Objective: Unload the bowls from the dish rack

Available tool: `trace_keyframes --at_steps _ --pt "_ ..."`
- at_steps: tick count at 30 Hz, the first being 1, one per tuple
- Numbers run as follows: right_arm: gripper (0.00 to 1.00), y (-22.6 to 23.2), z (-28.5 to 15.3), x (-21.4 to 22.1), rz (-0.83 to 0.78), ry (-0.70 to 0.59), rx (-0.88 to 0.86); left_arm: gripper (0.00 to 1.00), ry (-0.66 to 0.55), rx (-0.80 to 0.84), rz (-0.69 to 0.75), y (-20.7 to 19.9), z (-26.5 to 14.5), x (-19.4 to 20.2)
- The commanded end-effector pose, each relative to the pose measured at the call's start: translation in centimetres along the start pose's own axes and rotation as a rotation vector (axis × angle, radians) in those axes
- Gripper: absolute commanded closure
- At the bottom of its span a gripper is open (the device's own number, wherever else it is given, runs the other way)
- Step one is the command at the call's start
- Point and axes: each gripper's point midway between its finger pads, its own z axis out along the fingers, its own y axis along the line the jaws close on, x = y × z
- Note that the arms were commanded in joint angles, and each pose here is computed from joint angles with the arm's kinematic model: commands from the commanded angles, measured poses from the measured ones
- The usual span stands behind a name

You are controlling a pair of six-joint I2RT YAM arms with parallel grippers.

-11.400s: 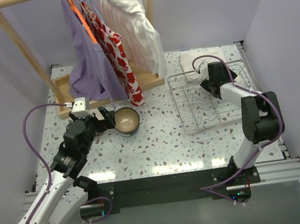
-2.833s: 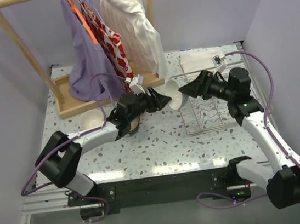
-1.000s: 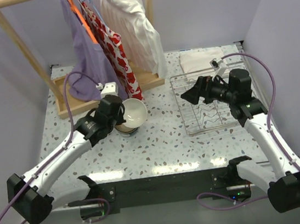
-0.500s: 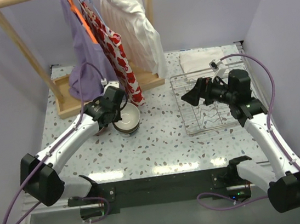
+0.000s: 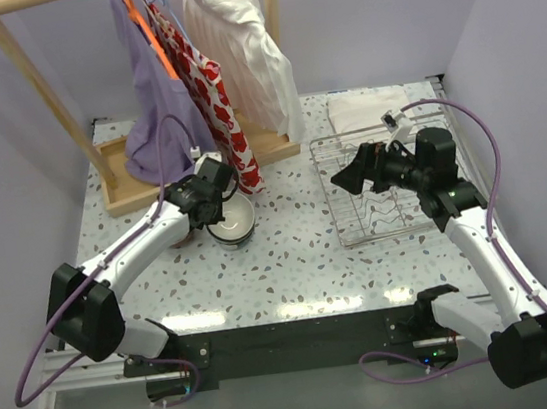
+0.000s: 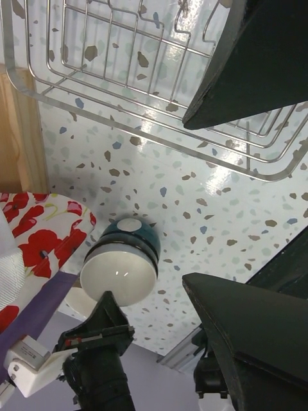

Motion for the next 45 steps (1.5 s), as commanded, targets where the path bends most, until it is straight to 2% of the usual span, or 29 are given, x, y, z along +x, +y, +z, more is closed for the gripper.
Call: trace_keyframes --at_steps 1,2,3,5,6,9,14,21,26,28,31,36,37,45 --pt "0.01 0.0 -0.3 -0.2 -0.032 -0.020 0.003 0.76 -0.053 0.029 -0.063 -0.9 0.1 -1.3" --pt "0.01 -0.1 -0.2 -0.1 -0.032 -0.018 0.005 0.71 -0.062 0.029 -0.069 -0.8 -0.1 -1.5" --pt "0.01 -0.2 -0.2 -0.1 -0.032 -0.018 0.009 0.57 -0.081 0.036 -0.079 -0.6 -0.6 -1.8" --pt "0.01 -0.4 -0.2 -0.1 -0.032 -0.018 0.015 0.47 -0.101 0.047 -0.098 -0.5 -1.2 -2.3" --pt "0.01 -0.5 -0.1 -0.1 -0.035 -0.018 0.020 0.38 -0.120 0.059 -0.112 -0.4 -1.9 -2.6" --pt "0.01 -0.9 -0.1 0.0 -0.036 -0.015 0.043 0.26 -0.158 0.086 -0.146 -0.2 -3.2 -3.3" --pt "0.01 -2.4 -0.2 -0.3 -0.027 -0.022 0.129 0.16 -0.220 0.136 -0.194 0.1 -5.2 -4.2" --pt "0.01 -5.5 -0.2 -1.5 0.039 -0.040 0.316 0.09 -0.409 0.236 -0.240 1.4 -8.4 -4.8" --pt "0.01 -7.3 0.6 -2.5 0.126 -0.025 0.355 0.02 -0.540 0.211 -0.259 3.6 -9.2 -4.1" --pt "0.01 -9.0 0.2 -3.7 0.169 -0.063 0.382 0.00 -0.608 0.200 -0.267 4.6 -10.0 -4.3" --pt "0.01 -11.8 -0.3 -5.0 0.277 -0.096 0.400 0.00 -0.634 0.180 -0.254 5.3 -9.4 -3.1" --pt "0.01 -15.9 0.3 -6.2 0.301 -0.080 0.460 0.00 -0.686 0.161 -0.266 6.0 -9.3 -3.1" --pt "0.01 -15.8 0.5 -6.9 0.308 -0.081 0.423 0.00 -0.697 0.175 -0.267 5.8 -9.5 -3.4" --pt "0.01 -23.0 -0.4 -8.1 0.347 -0.062 0.532 0.00 -0.672 0.188 -0.246 5.6 -8.7 -3.5"
